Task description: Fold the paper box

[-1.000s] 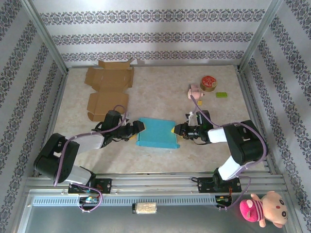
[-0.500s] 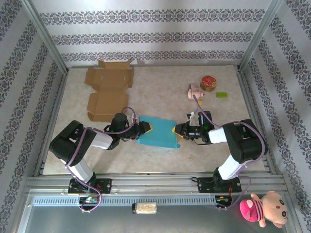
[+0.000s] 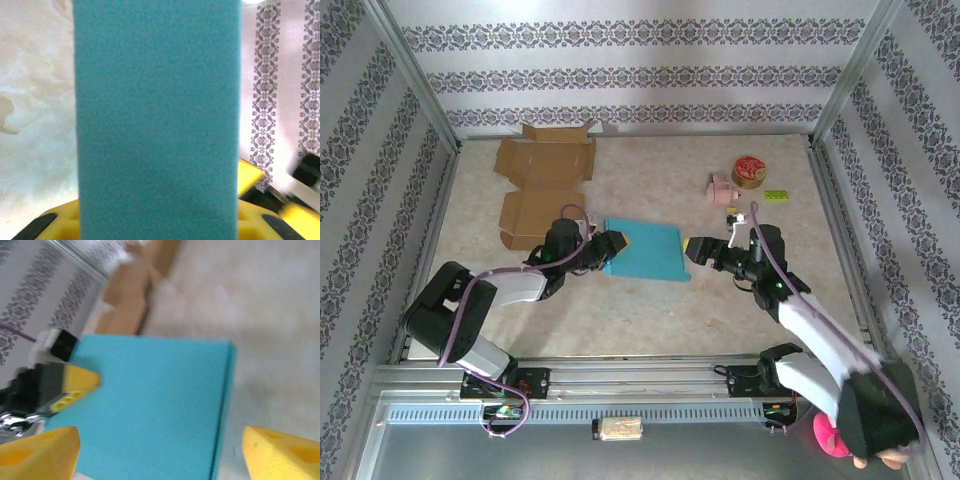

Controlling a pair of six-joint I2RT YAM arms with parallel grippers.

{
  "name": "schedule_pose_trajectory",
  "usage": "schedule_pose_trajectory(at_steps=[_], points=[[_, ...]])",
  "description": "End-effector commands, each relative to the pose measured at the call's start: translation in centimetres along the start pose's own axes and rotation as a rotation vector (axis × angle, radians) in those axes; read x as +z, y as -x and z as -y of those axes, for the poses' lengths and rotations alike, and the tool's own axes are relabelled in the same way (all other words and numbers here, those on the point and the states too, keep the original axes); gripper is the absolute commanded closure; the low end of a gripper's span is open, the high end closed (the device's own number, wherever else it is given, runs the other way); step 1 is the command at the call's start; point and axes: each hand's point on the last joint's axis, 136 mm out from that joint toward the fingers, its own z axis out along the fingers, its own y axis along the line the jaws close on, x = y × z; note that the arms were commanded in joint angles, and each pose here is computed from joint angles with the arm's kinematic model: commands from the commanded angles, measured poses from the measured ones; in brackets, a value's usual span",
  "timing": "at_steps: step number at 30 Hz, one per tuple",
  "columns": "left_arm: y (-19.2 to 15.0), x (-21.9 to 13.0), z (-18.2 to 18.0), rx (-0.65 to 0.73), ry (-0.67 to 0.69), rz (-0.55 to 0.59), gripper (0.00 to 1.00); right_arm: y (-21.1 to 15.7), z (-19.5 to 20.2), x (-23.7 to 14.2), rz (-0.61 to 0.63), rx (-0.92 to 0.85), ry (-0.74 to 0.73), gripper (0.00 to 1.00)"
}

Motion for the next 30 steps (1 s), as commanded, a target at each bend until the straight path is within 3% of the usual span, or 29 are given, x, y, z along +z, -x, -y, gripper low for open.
schedule_pose_trajectory(at_steps=[1, 4, 6, 10, 15, 19, 22, 25, 30], points=[[2.2, -0.7, -0.2, -0.028, 0.073, 0.051, 0.81, 1.4, -3.3, -1.9, 0.155, -0.511, -0.041, 0.13], [3.5, -1.1, 0.1, -0.053, 0.075, 0.073, 0.81, -1.4, -8.1, -2.0, 0.205, -1.043, 0.069, 0.06], [4.1, -1.2, 0.6, -0.064, 0.059, 0.088, 0.81, -3.3, -9.4, -1.1, 0.172, -1.301, 0.081, 0.02], [4.4, -1.4, 1.4, -0.067, 0.045, 0.102, 0.81, -4.1, -8.4, 2.5, 0.098, -1.521, -0.013, 0.02], [4.7, -2.2, 1.9, -0.066, 0.051, 0.128, 0.81, -4.5, -7.4, 7.1, 0.024, -1.656, -0.057, 0.02], [4.8, -2.6, 2.3, -0.067, 0.053, 0.136, 0.81, -3.6, -6.6, 10.3, 0.053, -1.656, -0.118, 0.02], [4.8, -2.6, 2.5, -0.093, 0.042, 0.136, 0.81, -2.1, -5.4, 12.6, 0.109, -1.677, -0.252, 0.03], [4.8, -2.5, 2.8, -0.122, 0.017, 0.131, 0.81, -0.8, -4.6, 14.4, 0.169, -1.668, -0.339, 0.10], [4.9, -2.3, 3.4, -0.137, -0.010, 0.129, 0.80, -1.1, -4.1, 15.6, 0.190, -1.645, -0.321, 0.33]])
